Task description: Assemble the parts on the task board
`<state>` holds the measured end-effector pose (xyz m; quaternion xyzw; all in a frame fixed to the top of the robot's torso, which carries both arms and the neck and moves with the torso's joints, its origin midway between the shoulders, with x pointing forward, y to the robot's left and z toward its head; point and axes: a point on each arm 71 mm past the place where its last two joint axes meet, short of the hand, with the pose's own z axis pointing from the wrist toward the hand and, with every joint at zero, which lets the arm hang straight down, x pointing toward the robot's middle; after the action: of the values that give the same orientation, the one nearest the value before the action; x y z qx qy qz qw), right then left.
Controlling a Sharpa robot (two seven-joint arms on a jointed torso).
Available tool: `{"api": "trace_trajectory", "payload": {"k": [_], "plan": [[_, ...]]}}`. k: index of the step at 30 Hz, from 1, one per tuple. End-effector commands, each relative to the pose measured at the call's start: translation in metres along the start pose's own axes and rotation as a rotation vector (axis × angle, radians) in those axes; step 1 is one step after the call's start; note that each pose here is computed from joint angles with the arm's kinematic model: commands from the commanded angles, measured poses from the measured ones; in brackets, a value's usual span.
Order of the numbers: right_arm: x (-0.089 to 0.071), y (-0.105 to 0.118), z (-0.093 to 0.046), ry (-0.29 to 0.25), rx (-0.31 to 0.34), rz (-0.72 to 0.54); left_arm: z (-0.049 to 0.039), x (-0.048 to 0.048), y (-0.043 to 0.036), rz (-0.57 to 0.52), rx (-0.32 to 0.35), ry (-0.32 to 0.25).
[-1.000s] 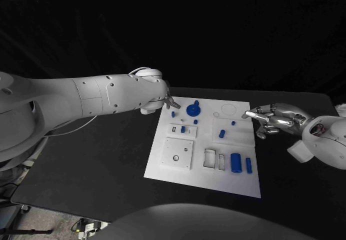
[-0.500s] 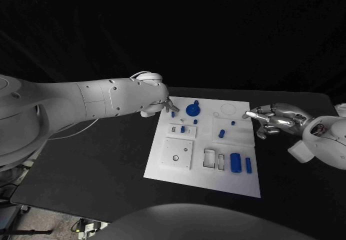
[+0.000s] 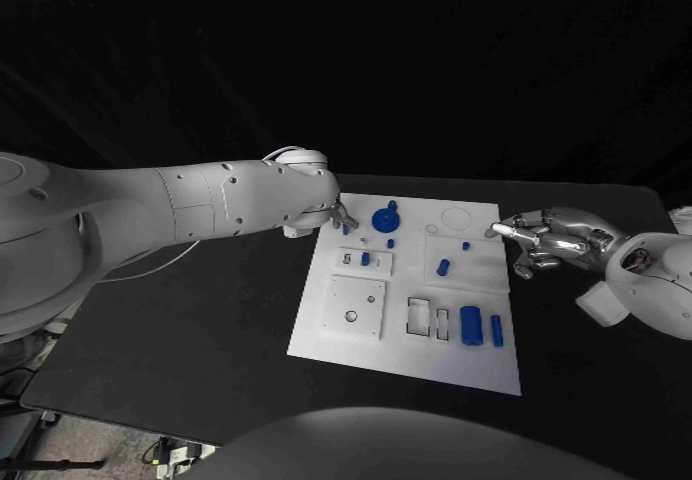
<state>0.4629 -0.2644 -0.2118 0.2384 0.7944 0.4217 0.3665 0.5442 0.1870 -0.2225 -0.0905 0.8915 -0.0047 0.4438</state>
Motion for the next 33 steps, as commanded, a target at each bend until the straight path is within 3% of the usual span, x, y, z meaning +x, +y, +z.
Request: {"api": "trace_trajectory", "payload": {"k": [1,33], "plan": [[0.0021,0.0003,-0.0001,0.019,-0.007,0.001,-0.0001,0.002,0.0009,0.005,-0.039,0.018],[0.0024,-0.0013,-0.0002,0.023,0.001,0.002,0.002,0.0064,-0.0019,-0.008,-0.02,0.026]]}}
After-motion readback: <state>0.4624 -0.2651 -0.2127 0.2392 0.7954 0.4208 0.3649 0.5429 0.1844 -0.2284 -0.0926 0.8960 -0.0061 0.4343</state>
